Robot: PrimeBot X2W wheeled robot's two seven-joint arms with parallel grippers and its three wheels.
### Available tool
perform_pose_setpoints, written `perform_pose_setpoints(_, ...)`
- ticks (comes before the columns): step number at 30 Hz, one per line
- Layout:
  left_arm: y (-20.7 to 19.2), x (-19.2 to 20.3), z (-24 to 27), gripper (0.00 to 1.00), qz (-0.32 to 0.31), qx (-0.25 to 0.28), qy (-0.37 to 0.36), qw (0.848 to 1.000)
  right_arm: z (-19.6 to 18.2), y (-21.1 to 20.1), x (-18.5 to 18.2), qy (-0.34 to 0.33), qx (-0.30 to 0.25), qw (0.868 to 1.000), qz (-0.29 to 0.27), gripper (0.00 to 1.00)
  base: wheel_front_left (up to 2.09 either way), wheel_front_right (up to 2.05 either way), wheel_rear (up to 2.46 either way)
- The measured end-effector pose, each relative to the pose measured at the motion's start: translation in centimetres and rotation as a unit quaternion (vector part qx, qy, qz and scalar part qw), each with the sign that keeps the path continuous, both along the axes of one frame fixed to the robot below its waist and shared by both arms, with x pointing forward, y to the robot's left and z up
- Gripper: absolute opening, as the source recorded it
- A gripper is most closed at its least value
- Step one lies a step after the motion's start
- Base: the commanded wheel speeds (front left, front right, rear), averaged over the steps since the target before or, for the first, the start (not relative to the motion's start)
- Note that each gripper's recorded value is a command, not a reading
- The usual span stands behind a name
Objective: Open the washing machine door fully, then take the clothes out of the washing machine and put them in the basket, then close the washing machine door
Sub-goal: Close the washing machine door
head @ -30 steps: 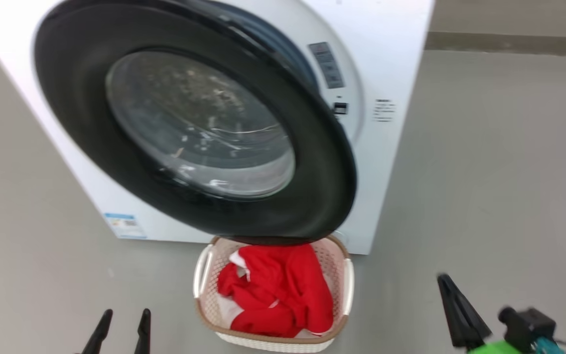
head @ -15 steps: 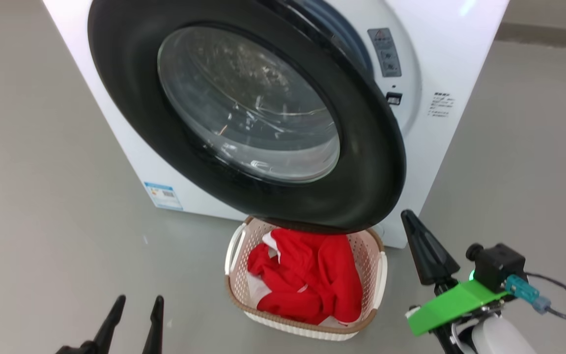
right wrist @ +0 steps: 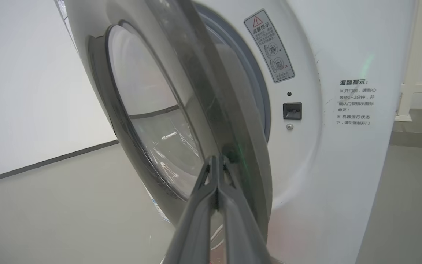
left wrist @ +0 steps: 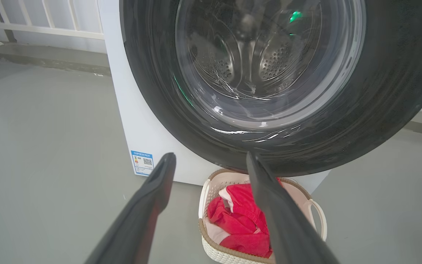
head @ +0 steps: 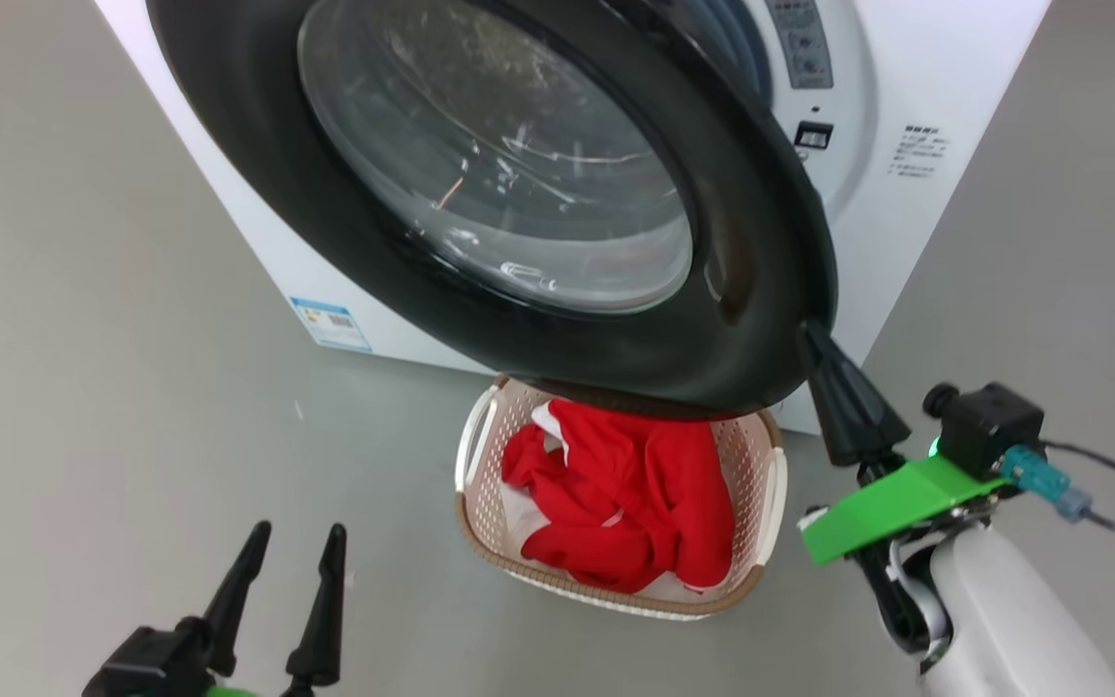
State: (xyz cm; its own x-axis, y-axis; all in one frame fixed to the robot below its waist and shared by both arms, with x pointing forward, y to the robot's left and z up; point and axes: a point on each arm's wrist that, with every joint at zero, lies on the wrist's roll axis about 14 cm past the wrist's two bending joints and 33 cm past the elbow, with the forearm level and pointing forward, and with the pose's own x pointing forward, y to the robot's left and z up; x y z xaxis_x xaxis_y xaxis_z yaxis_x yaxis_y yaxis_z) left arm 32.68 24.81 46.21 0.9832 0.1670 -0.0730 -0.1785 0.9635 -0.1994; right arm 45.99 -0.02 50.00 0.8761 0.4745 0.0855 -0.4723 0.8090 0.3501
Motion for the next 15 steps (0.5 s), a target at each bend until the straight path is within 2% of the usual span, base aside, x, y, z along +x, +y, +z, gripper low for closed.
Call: perform_pose_setpoints(15,-0.7,3.1,-0.5,1.00,-0.013,-0.003,0.007,1.000,0.1,0.3,5.7,-0.013,0.012,1.000,-0.018,0.00,0.00,0.00,0.00)
